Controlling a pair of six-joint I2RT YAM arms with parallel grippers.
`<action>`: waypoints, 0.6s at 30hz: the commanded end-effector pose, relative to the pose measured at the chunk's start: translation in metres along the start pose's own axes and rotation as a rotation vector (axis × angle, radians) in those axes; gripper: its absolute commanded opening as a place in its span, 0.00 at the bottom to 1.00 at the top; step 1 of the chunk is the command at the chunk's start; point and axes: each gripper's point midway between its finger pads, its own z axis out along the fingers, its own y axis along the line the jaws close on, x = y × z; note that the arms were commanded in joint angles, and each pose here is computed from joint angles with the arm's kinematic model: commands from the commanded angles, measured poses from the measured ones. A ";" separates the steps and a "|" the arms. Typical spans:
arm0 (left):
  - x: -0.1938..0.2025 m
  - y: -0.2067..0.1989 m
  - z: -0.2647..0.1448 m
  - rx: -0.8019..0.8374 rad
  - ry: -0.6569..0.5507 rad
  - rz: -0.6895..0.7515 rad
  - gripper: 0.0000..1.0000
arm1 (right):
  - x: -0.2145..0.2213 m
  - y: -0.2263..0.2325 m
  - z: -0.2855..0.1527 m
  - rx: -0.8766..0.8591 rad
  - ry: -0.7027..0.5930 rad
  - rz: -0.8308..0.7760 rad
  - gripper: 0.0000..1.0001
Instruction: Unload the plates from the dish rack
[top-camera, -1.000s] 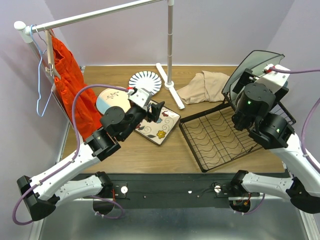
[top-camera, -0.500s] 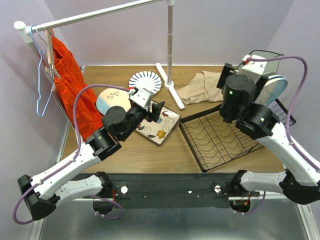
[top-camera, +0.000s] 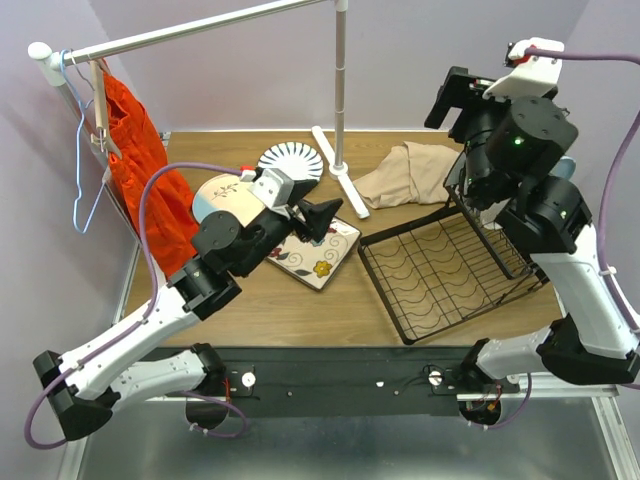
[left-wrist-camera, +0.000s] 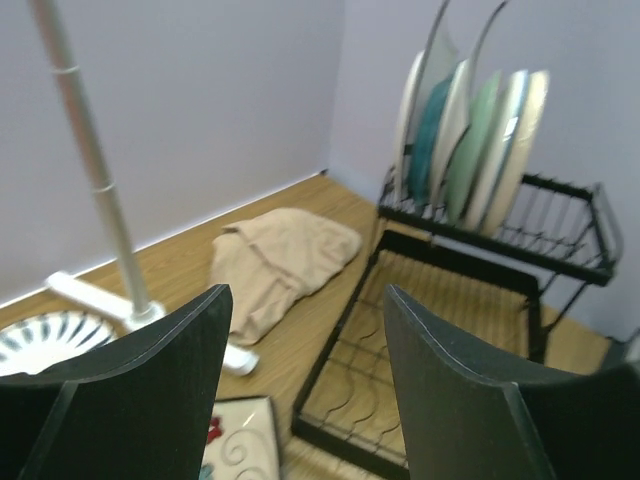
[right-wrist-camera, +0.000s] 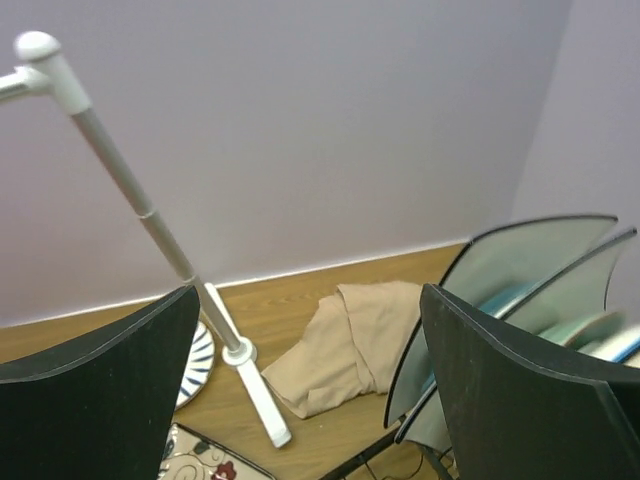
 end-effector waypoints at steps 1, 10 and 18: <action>-0.039 -0.050 0.012 0.239 -0.118 -0.112 0.69 | -0.008 0.033 0.003 -0.172 -0.018 -0.119 1.00; -0.055 -0.106 0.056 0.406 -0.175 -0.168 0.67 | -0.051 0.067 -0.062 -0.636 -0.062 0.146 1.00; -0.019 -0.149 0.103 0.404 -0.163 -0.159 0.64 | -0.082 0.048 -0.107 -0.787 -0.101 0.293 1.00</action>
